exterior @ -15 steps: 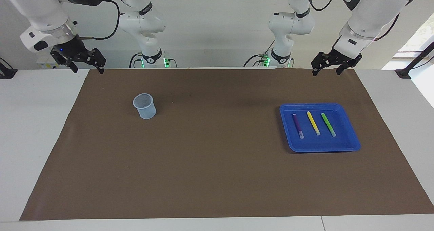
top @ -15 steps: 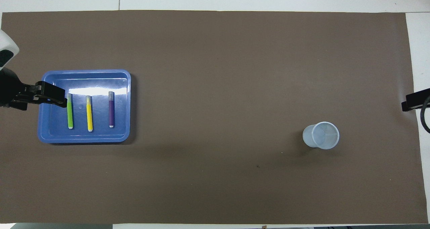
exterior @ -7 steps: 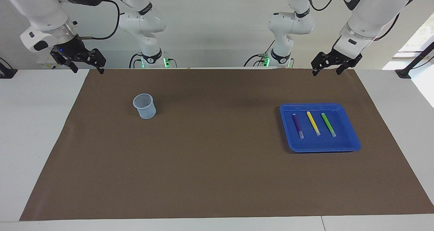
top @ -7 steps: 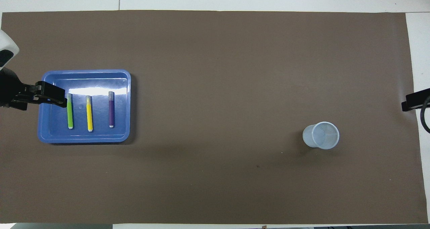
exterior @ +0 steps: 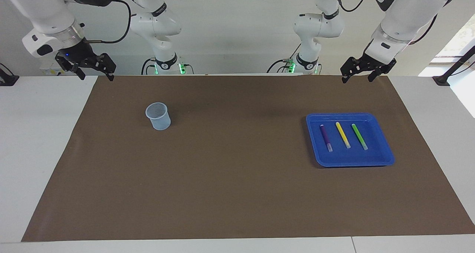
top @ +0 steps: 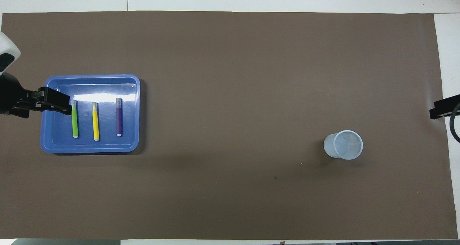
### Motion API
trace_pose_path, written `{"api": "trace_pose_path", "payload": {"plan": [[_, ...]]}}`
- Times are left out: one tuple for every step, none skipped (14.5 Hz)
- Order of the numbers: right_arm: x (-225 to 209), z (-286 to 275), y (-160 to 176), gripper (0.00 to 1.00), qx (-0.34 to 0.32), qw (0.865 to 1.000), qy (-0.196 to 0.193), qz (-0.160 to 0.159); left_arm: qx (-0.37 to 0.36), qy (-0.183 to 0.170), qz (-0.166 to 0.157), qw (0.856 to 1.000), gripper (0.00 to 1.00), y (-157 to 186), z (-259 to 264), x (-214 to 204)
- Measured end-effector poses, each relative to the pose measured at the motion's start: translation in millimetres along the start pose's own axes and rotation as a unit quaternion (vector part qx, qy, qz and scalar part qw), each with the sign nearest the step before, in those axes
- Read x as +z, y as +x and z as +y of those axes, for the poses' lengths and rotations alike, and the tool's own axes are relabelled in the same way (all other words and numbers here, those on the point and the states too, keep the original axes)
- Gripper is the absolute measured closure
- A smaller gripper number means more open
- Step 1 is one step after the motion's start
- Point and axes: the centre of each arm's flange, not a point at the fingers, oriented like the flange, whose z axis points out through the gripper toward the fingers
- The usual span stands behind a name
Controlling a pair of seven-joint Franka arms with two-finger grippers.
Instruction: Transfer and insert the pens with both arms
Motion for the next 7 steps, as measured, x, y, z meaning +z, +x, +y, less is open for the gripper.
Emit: {"api": "trace_pose_path", "payload": {"plan": [[0, 0, 0, 0.0, 0.0, 1.0, 0.0, 0.0, -0.001, 0.0, 0.0, 1.0, 0.0, 0, -1, 0], [0, 0, 0, 0.0, 0.0, 1.0, 0.0, 0.0, -0.001, 0.0, -0.001, 1.0, 0.0, 0, -1, 1], [0, 0, 0, 0.0, 0.0, 1.0, 0.0, 0.0, -0.002, 0.0, -0.002, 1.0, 0.0, 0, -2, 1], [0, 0, 0, 0.0, 0.0, 1.0, 0.0, 0.0, -0.002, 0.0, -0.003, 1.0, 0.0, 0, -2, 2], [0, 0, 0, 0.0, 0.0, 1.0, 0.0, 0.0, -0.005, 0.0, -0.004, 1.0, 0.0, 1, -5, 5], [0, 0, 0, 0.0, 0.0, 1.0, 0.0, 0.0, -0.011, -0.001, -0.004, 1.0, 0.0, 2, -12, 9], [0, 0, 0, 0.0, 0.0, 1.0, 0.0, 0.0, -0.021, -0.003, 0.003, 1.0, 0.0, 4, -23, 16]]}}
